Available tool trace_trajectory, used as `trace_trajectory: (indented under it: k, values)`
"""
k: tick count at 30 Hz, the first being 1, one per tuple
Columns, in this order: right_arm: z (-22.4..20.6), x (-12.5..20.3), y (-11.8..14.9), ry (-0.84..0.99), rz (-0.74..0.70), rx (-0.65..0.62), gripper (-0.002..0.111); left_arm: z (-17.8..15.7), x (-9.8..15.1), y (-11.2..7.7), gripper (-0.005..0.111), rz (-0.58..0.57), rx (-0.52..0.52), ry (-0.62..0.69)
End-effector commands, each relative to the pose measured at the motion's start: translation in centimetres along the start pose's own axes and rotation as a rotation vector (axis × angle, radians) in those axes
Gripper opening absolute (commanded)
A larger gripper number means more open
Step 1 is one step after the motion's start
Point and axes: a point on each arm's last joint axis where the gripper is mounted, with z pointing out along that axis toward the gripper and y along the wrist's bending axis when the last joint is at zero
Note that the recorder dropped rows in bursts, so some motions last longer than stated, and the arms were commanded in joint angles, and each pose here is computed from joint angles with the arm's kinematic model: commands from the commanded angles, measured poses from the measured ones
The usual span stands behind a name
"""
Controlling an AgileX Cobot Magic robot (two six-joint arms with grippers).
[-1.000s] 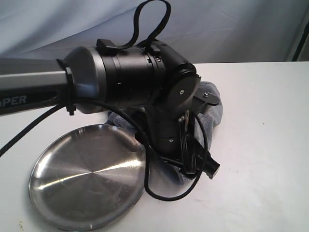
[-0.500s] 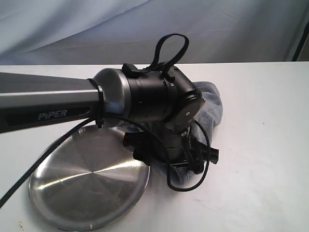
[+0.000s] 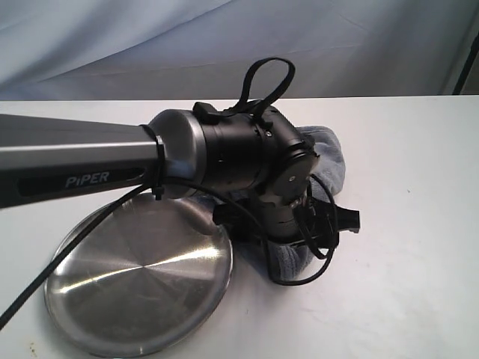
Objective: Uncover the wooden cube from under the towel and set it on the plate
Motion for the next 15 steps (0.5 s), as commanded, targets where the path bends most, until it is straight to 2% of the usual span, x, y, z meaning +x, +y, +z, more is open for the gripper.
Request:
trace_trajectory:
  k: [1,10,12,15]
  values:
    - [-0.05,0.15,-0.03,0.008,0.009,-0.001,0.003,0.56,1.02,-0.46,0.076,-0.135,0.032,0.096]
    - [-0.05,0.15,-0.03,0.008,0.009,-0.001,0.003,0.91,0.59,-0.77,0.075,-0.134,0.073,0.054]
    - [-0.05,0.15,-0.03,0.008,0.009,-0.001,0.003,0.91,0.56,-0.76,0.069,-0.131,0.072,0.051]
    - [-0.05,0.15,-0.03,0.008,0.009,-0.001,0.003,0.9,0.43,-0.89,0.053,-0.131,0.087,0.038]
